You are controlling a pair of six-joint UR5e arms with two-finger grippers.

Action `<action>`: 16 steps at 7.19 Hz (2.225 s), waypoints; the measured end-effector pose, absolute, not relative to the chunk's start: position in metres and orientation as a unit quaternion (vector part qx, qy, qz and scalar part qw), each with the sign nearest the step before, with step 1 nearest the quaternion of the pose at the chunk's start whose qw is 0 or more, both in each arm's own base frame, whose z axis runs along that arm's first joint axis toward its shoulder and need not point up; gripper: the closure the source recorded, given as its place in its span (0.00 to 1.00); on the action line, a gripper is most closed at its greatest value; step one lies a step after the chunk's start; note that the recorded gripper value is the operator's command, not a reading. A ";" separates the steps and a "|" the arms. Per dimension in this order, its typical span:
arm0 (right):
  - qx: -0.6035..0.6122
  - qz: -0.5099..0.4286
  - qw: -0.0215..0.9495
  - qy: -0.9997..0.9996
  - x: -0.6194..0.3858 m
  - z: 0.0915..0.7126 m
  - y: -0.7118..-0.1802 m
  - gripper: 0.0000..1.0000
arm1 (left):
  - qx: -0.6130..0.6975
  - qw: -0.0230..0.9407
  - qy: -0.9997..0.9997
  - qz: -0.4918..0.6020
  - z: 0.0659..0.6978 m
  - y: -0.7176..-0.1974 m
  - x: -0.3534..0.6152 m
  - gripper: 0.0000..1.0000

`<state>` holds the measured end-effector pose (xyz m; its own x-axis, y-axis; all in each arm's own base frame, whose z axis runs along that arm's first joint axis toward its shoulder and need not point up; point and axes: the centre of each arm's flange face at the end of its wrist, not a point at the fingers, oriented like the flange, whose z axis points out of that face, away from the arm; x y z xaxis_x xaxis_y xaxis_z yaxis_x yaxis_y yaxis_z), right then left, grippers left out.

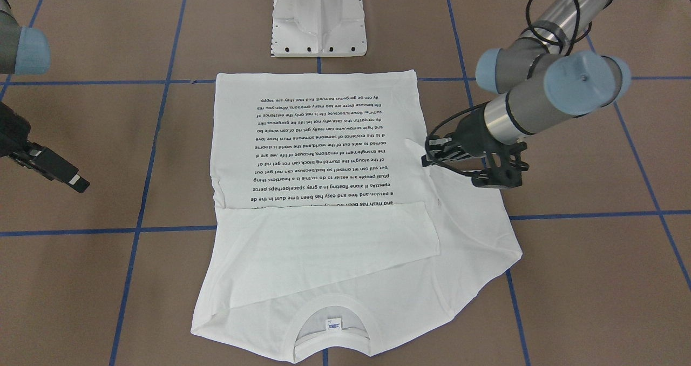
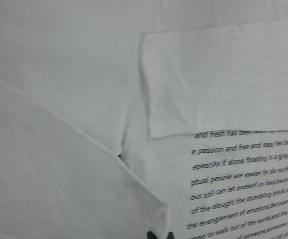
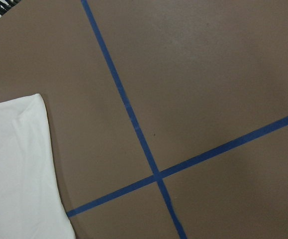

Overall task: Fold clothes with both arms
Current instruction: 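Grasp the other sleeve with the left gripper and fold it across the shirt, then release the sleeve with the left gripper while the right gripper moves to the hem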

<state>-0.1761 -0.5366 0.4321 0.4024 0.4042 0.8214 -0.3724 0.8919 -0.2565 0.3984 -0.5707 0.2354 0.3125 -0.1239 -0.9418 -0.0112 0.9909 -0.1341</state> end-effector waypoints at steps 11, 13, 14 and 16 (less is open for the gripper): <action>-0.005 0.183 0.852 -0.491 -0.156 0.462 -0.502 0.00 | 0.018 0.748 0.648 -0.142 0.073 -0.509 0.630 0.01; -0.037 0.220 0.837 -0.499 -0.233 0.406 -0.463 0.02 | 0.000 0.760 0.637 -0.133 0.114 -0.486 0.596 0.04; -0.058 0.243 0.827 -0.504 -0.276 0.377 -0.428 0.06 | 0.001 0.765 0.631 -0.131 0.143 -0.472 0.566 0.07; -0.097 0.279 0.815 -0.499 -0.351 0.344 -0.328 0.08 | 0.003 0.772 0.621 -0.134 0.193 -0.450 0.514 0.08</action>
